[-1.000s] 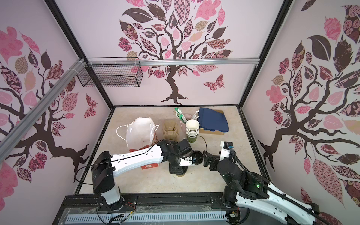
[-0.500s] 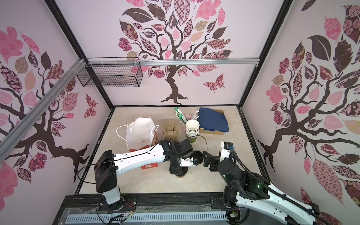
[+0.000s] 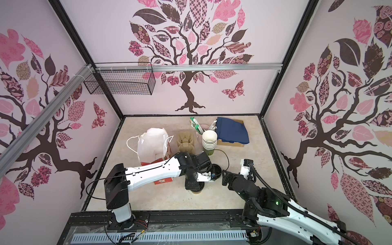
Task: Pack a coffee takeout order
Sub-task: Close the lid on the coffee cup.
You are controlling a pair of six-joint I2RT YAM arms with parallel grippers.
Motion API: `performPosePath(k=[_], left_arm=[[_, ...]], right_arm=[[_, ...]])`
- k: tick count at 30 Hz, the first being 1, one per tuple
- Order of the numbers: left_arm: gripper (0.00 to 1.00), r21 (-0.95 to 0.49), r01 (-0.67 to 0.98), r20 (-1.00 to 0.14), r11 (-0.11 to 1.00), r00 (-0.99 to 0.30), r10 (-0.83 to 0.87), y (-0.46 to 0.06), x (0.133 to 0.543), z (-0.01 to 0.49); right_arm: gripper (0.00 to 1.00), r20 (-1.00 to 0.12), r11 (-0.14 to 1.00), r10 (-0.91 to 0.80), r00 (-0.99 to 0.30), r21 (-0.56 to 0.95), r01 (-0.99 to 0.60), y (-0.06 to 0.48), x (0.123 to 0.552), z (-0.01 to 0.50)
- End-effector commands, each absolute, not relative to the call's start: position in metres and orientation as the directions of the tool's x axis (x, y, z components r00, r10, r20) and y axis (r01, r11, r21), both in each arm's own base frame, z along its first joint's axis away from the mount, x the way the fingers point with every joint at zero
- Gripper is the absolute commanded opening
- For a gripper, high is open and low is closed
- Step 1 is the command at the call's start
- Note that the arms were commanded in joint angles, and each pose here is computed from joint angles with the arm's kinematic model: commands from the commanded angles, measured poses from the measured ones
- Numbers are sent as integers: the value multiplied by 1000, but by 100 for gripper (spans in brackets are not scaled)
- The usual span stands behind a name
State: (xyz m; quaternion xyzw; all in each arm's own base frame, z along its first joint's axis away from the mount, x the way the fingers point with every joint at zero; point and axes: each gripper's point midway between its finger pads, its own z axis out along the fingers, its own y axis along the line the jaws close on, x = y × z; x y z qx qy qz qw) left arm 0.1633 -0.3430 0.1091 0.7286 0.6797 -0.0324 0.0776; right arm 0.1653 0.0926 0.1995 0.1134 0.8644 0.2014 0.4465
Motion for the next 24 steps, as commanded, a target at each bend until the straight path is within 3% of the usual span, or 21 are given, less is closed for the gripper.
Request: performPosePath(k=[1, 11, 20, 24], left_arm=[[64, 40, 997, -74, -70, 73, 995, -336, 159, 86], [65, 39, 997, -26, -67, 68, 997, -335, 161, 74], [65, 43, 997, -18, -59, 59, 998, -334, 162, 72], [72, 78, 996, -50, -39, 43, 998, -336, 169, 80]], right_arm=[[96, -684, 861, 471, -557, 494, 122, 73, 161, 199], [96, -644, 812, 570, -510, 535, 233, 44, 153, 201], [96, -536, 759, 611, -583, 607, 236, 66, 147, 171], [95, -515, 746, 614, -598, 627, 226, 76, 148, 162]])
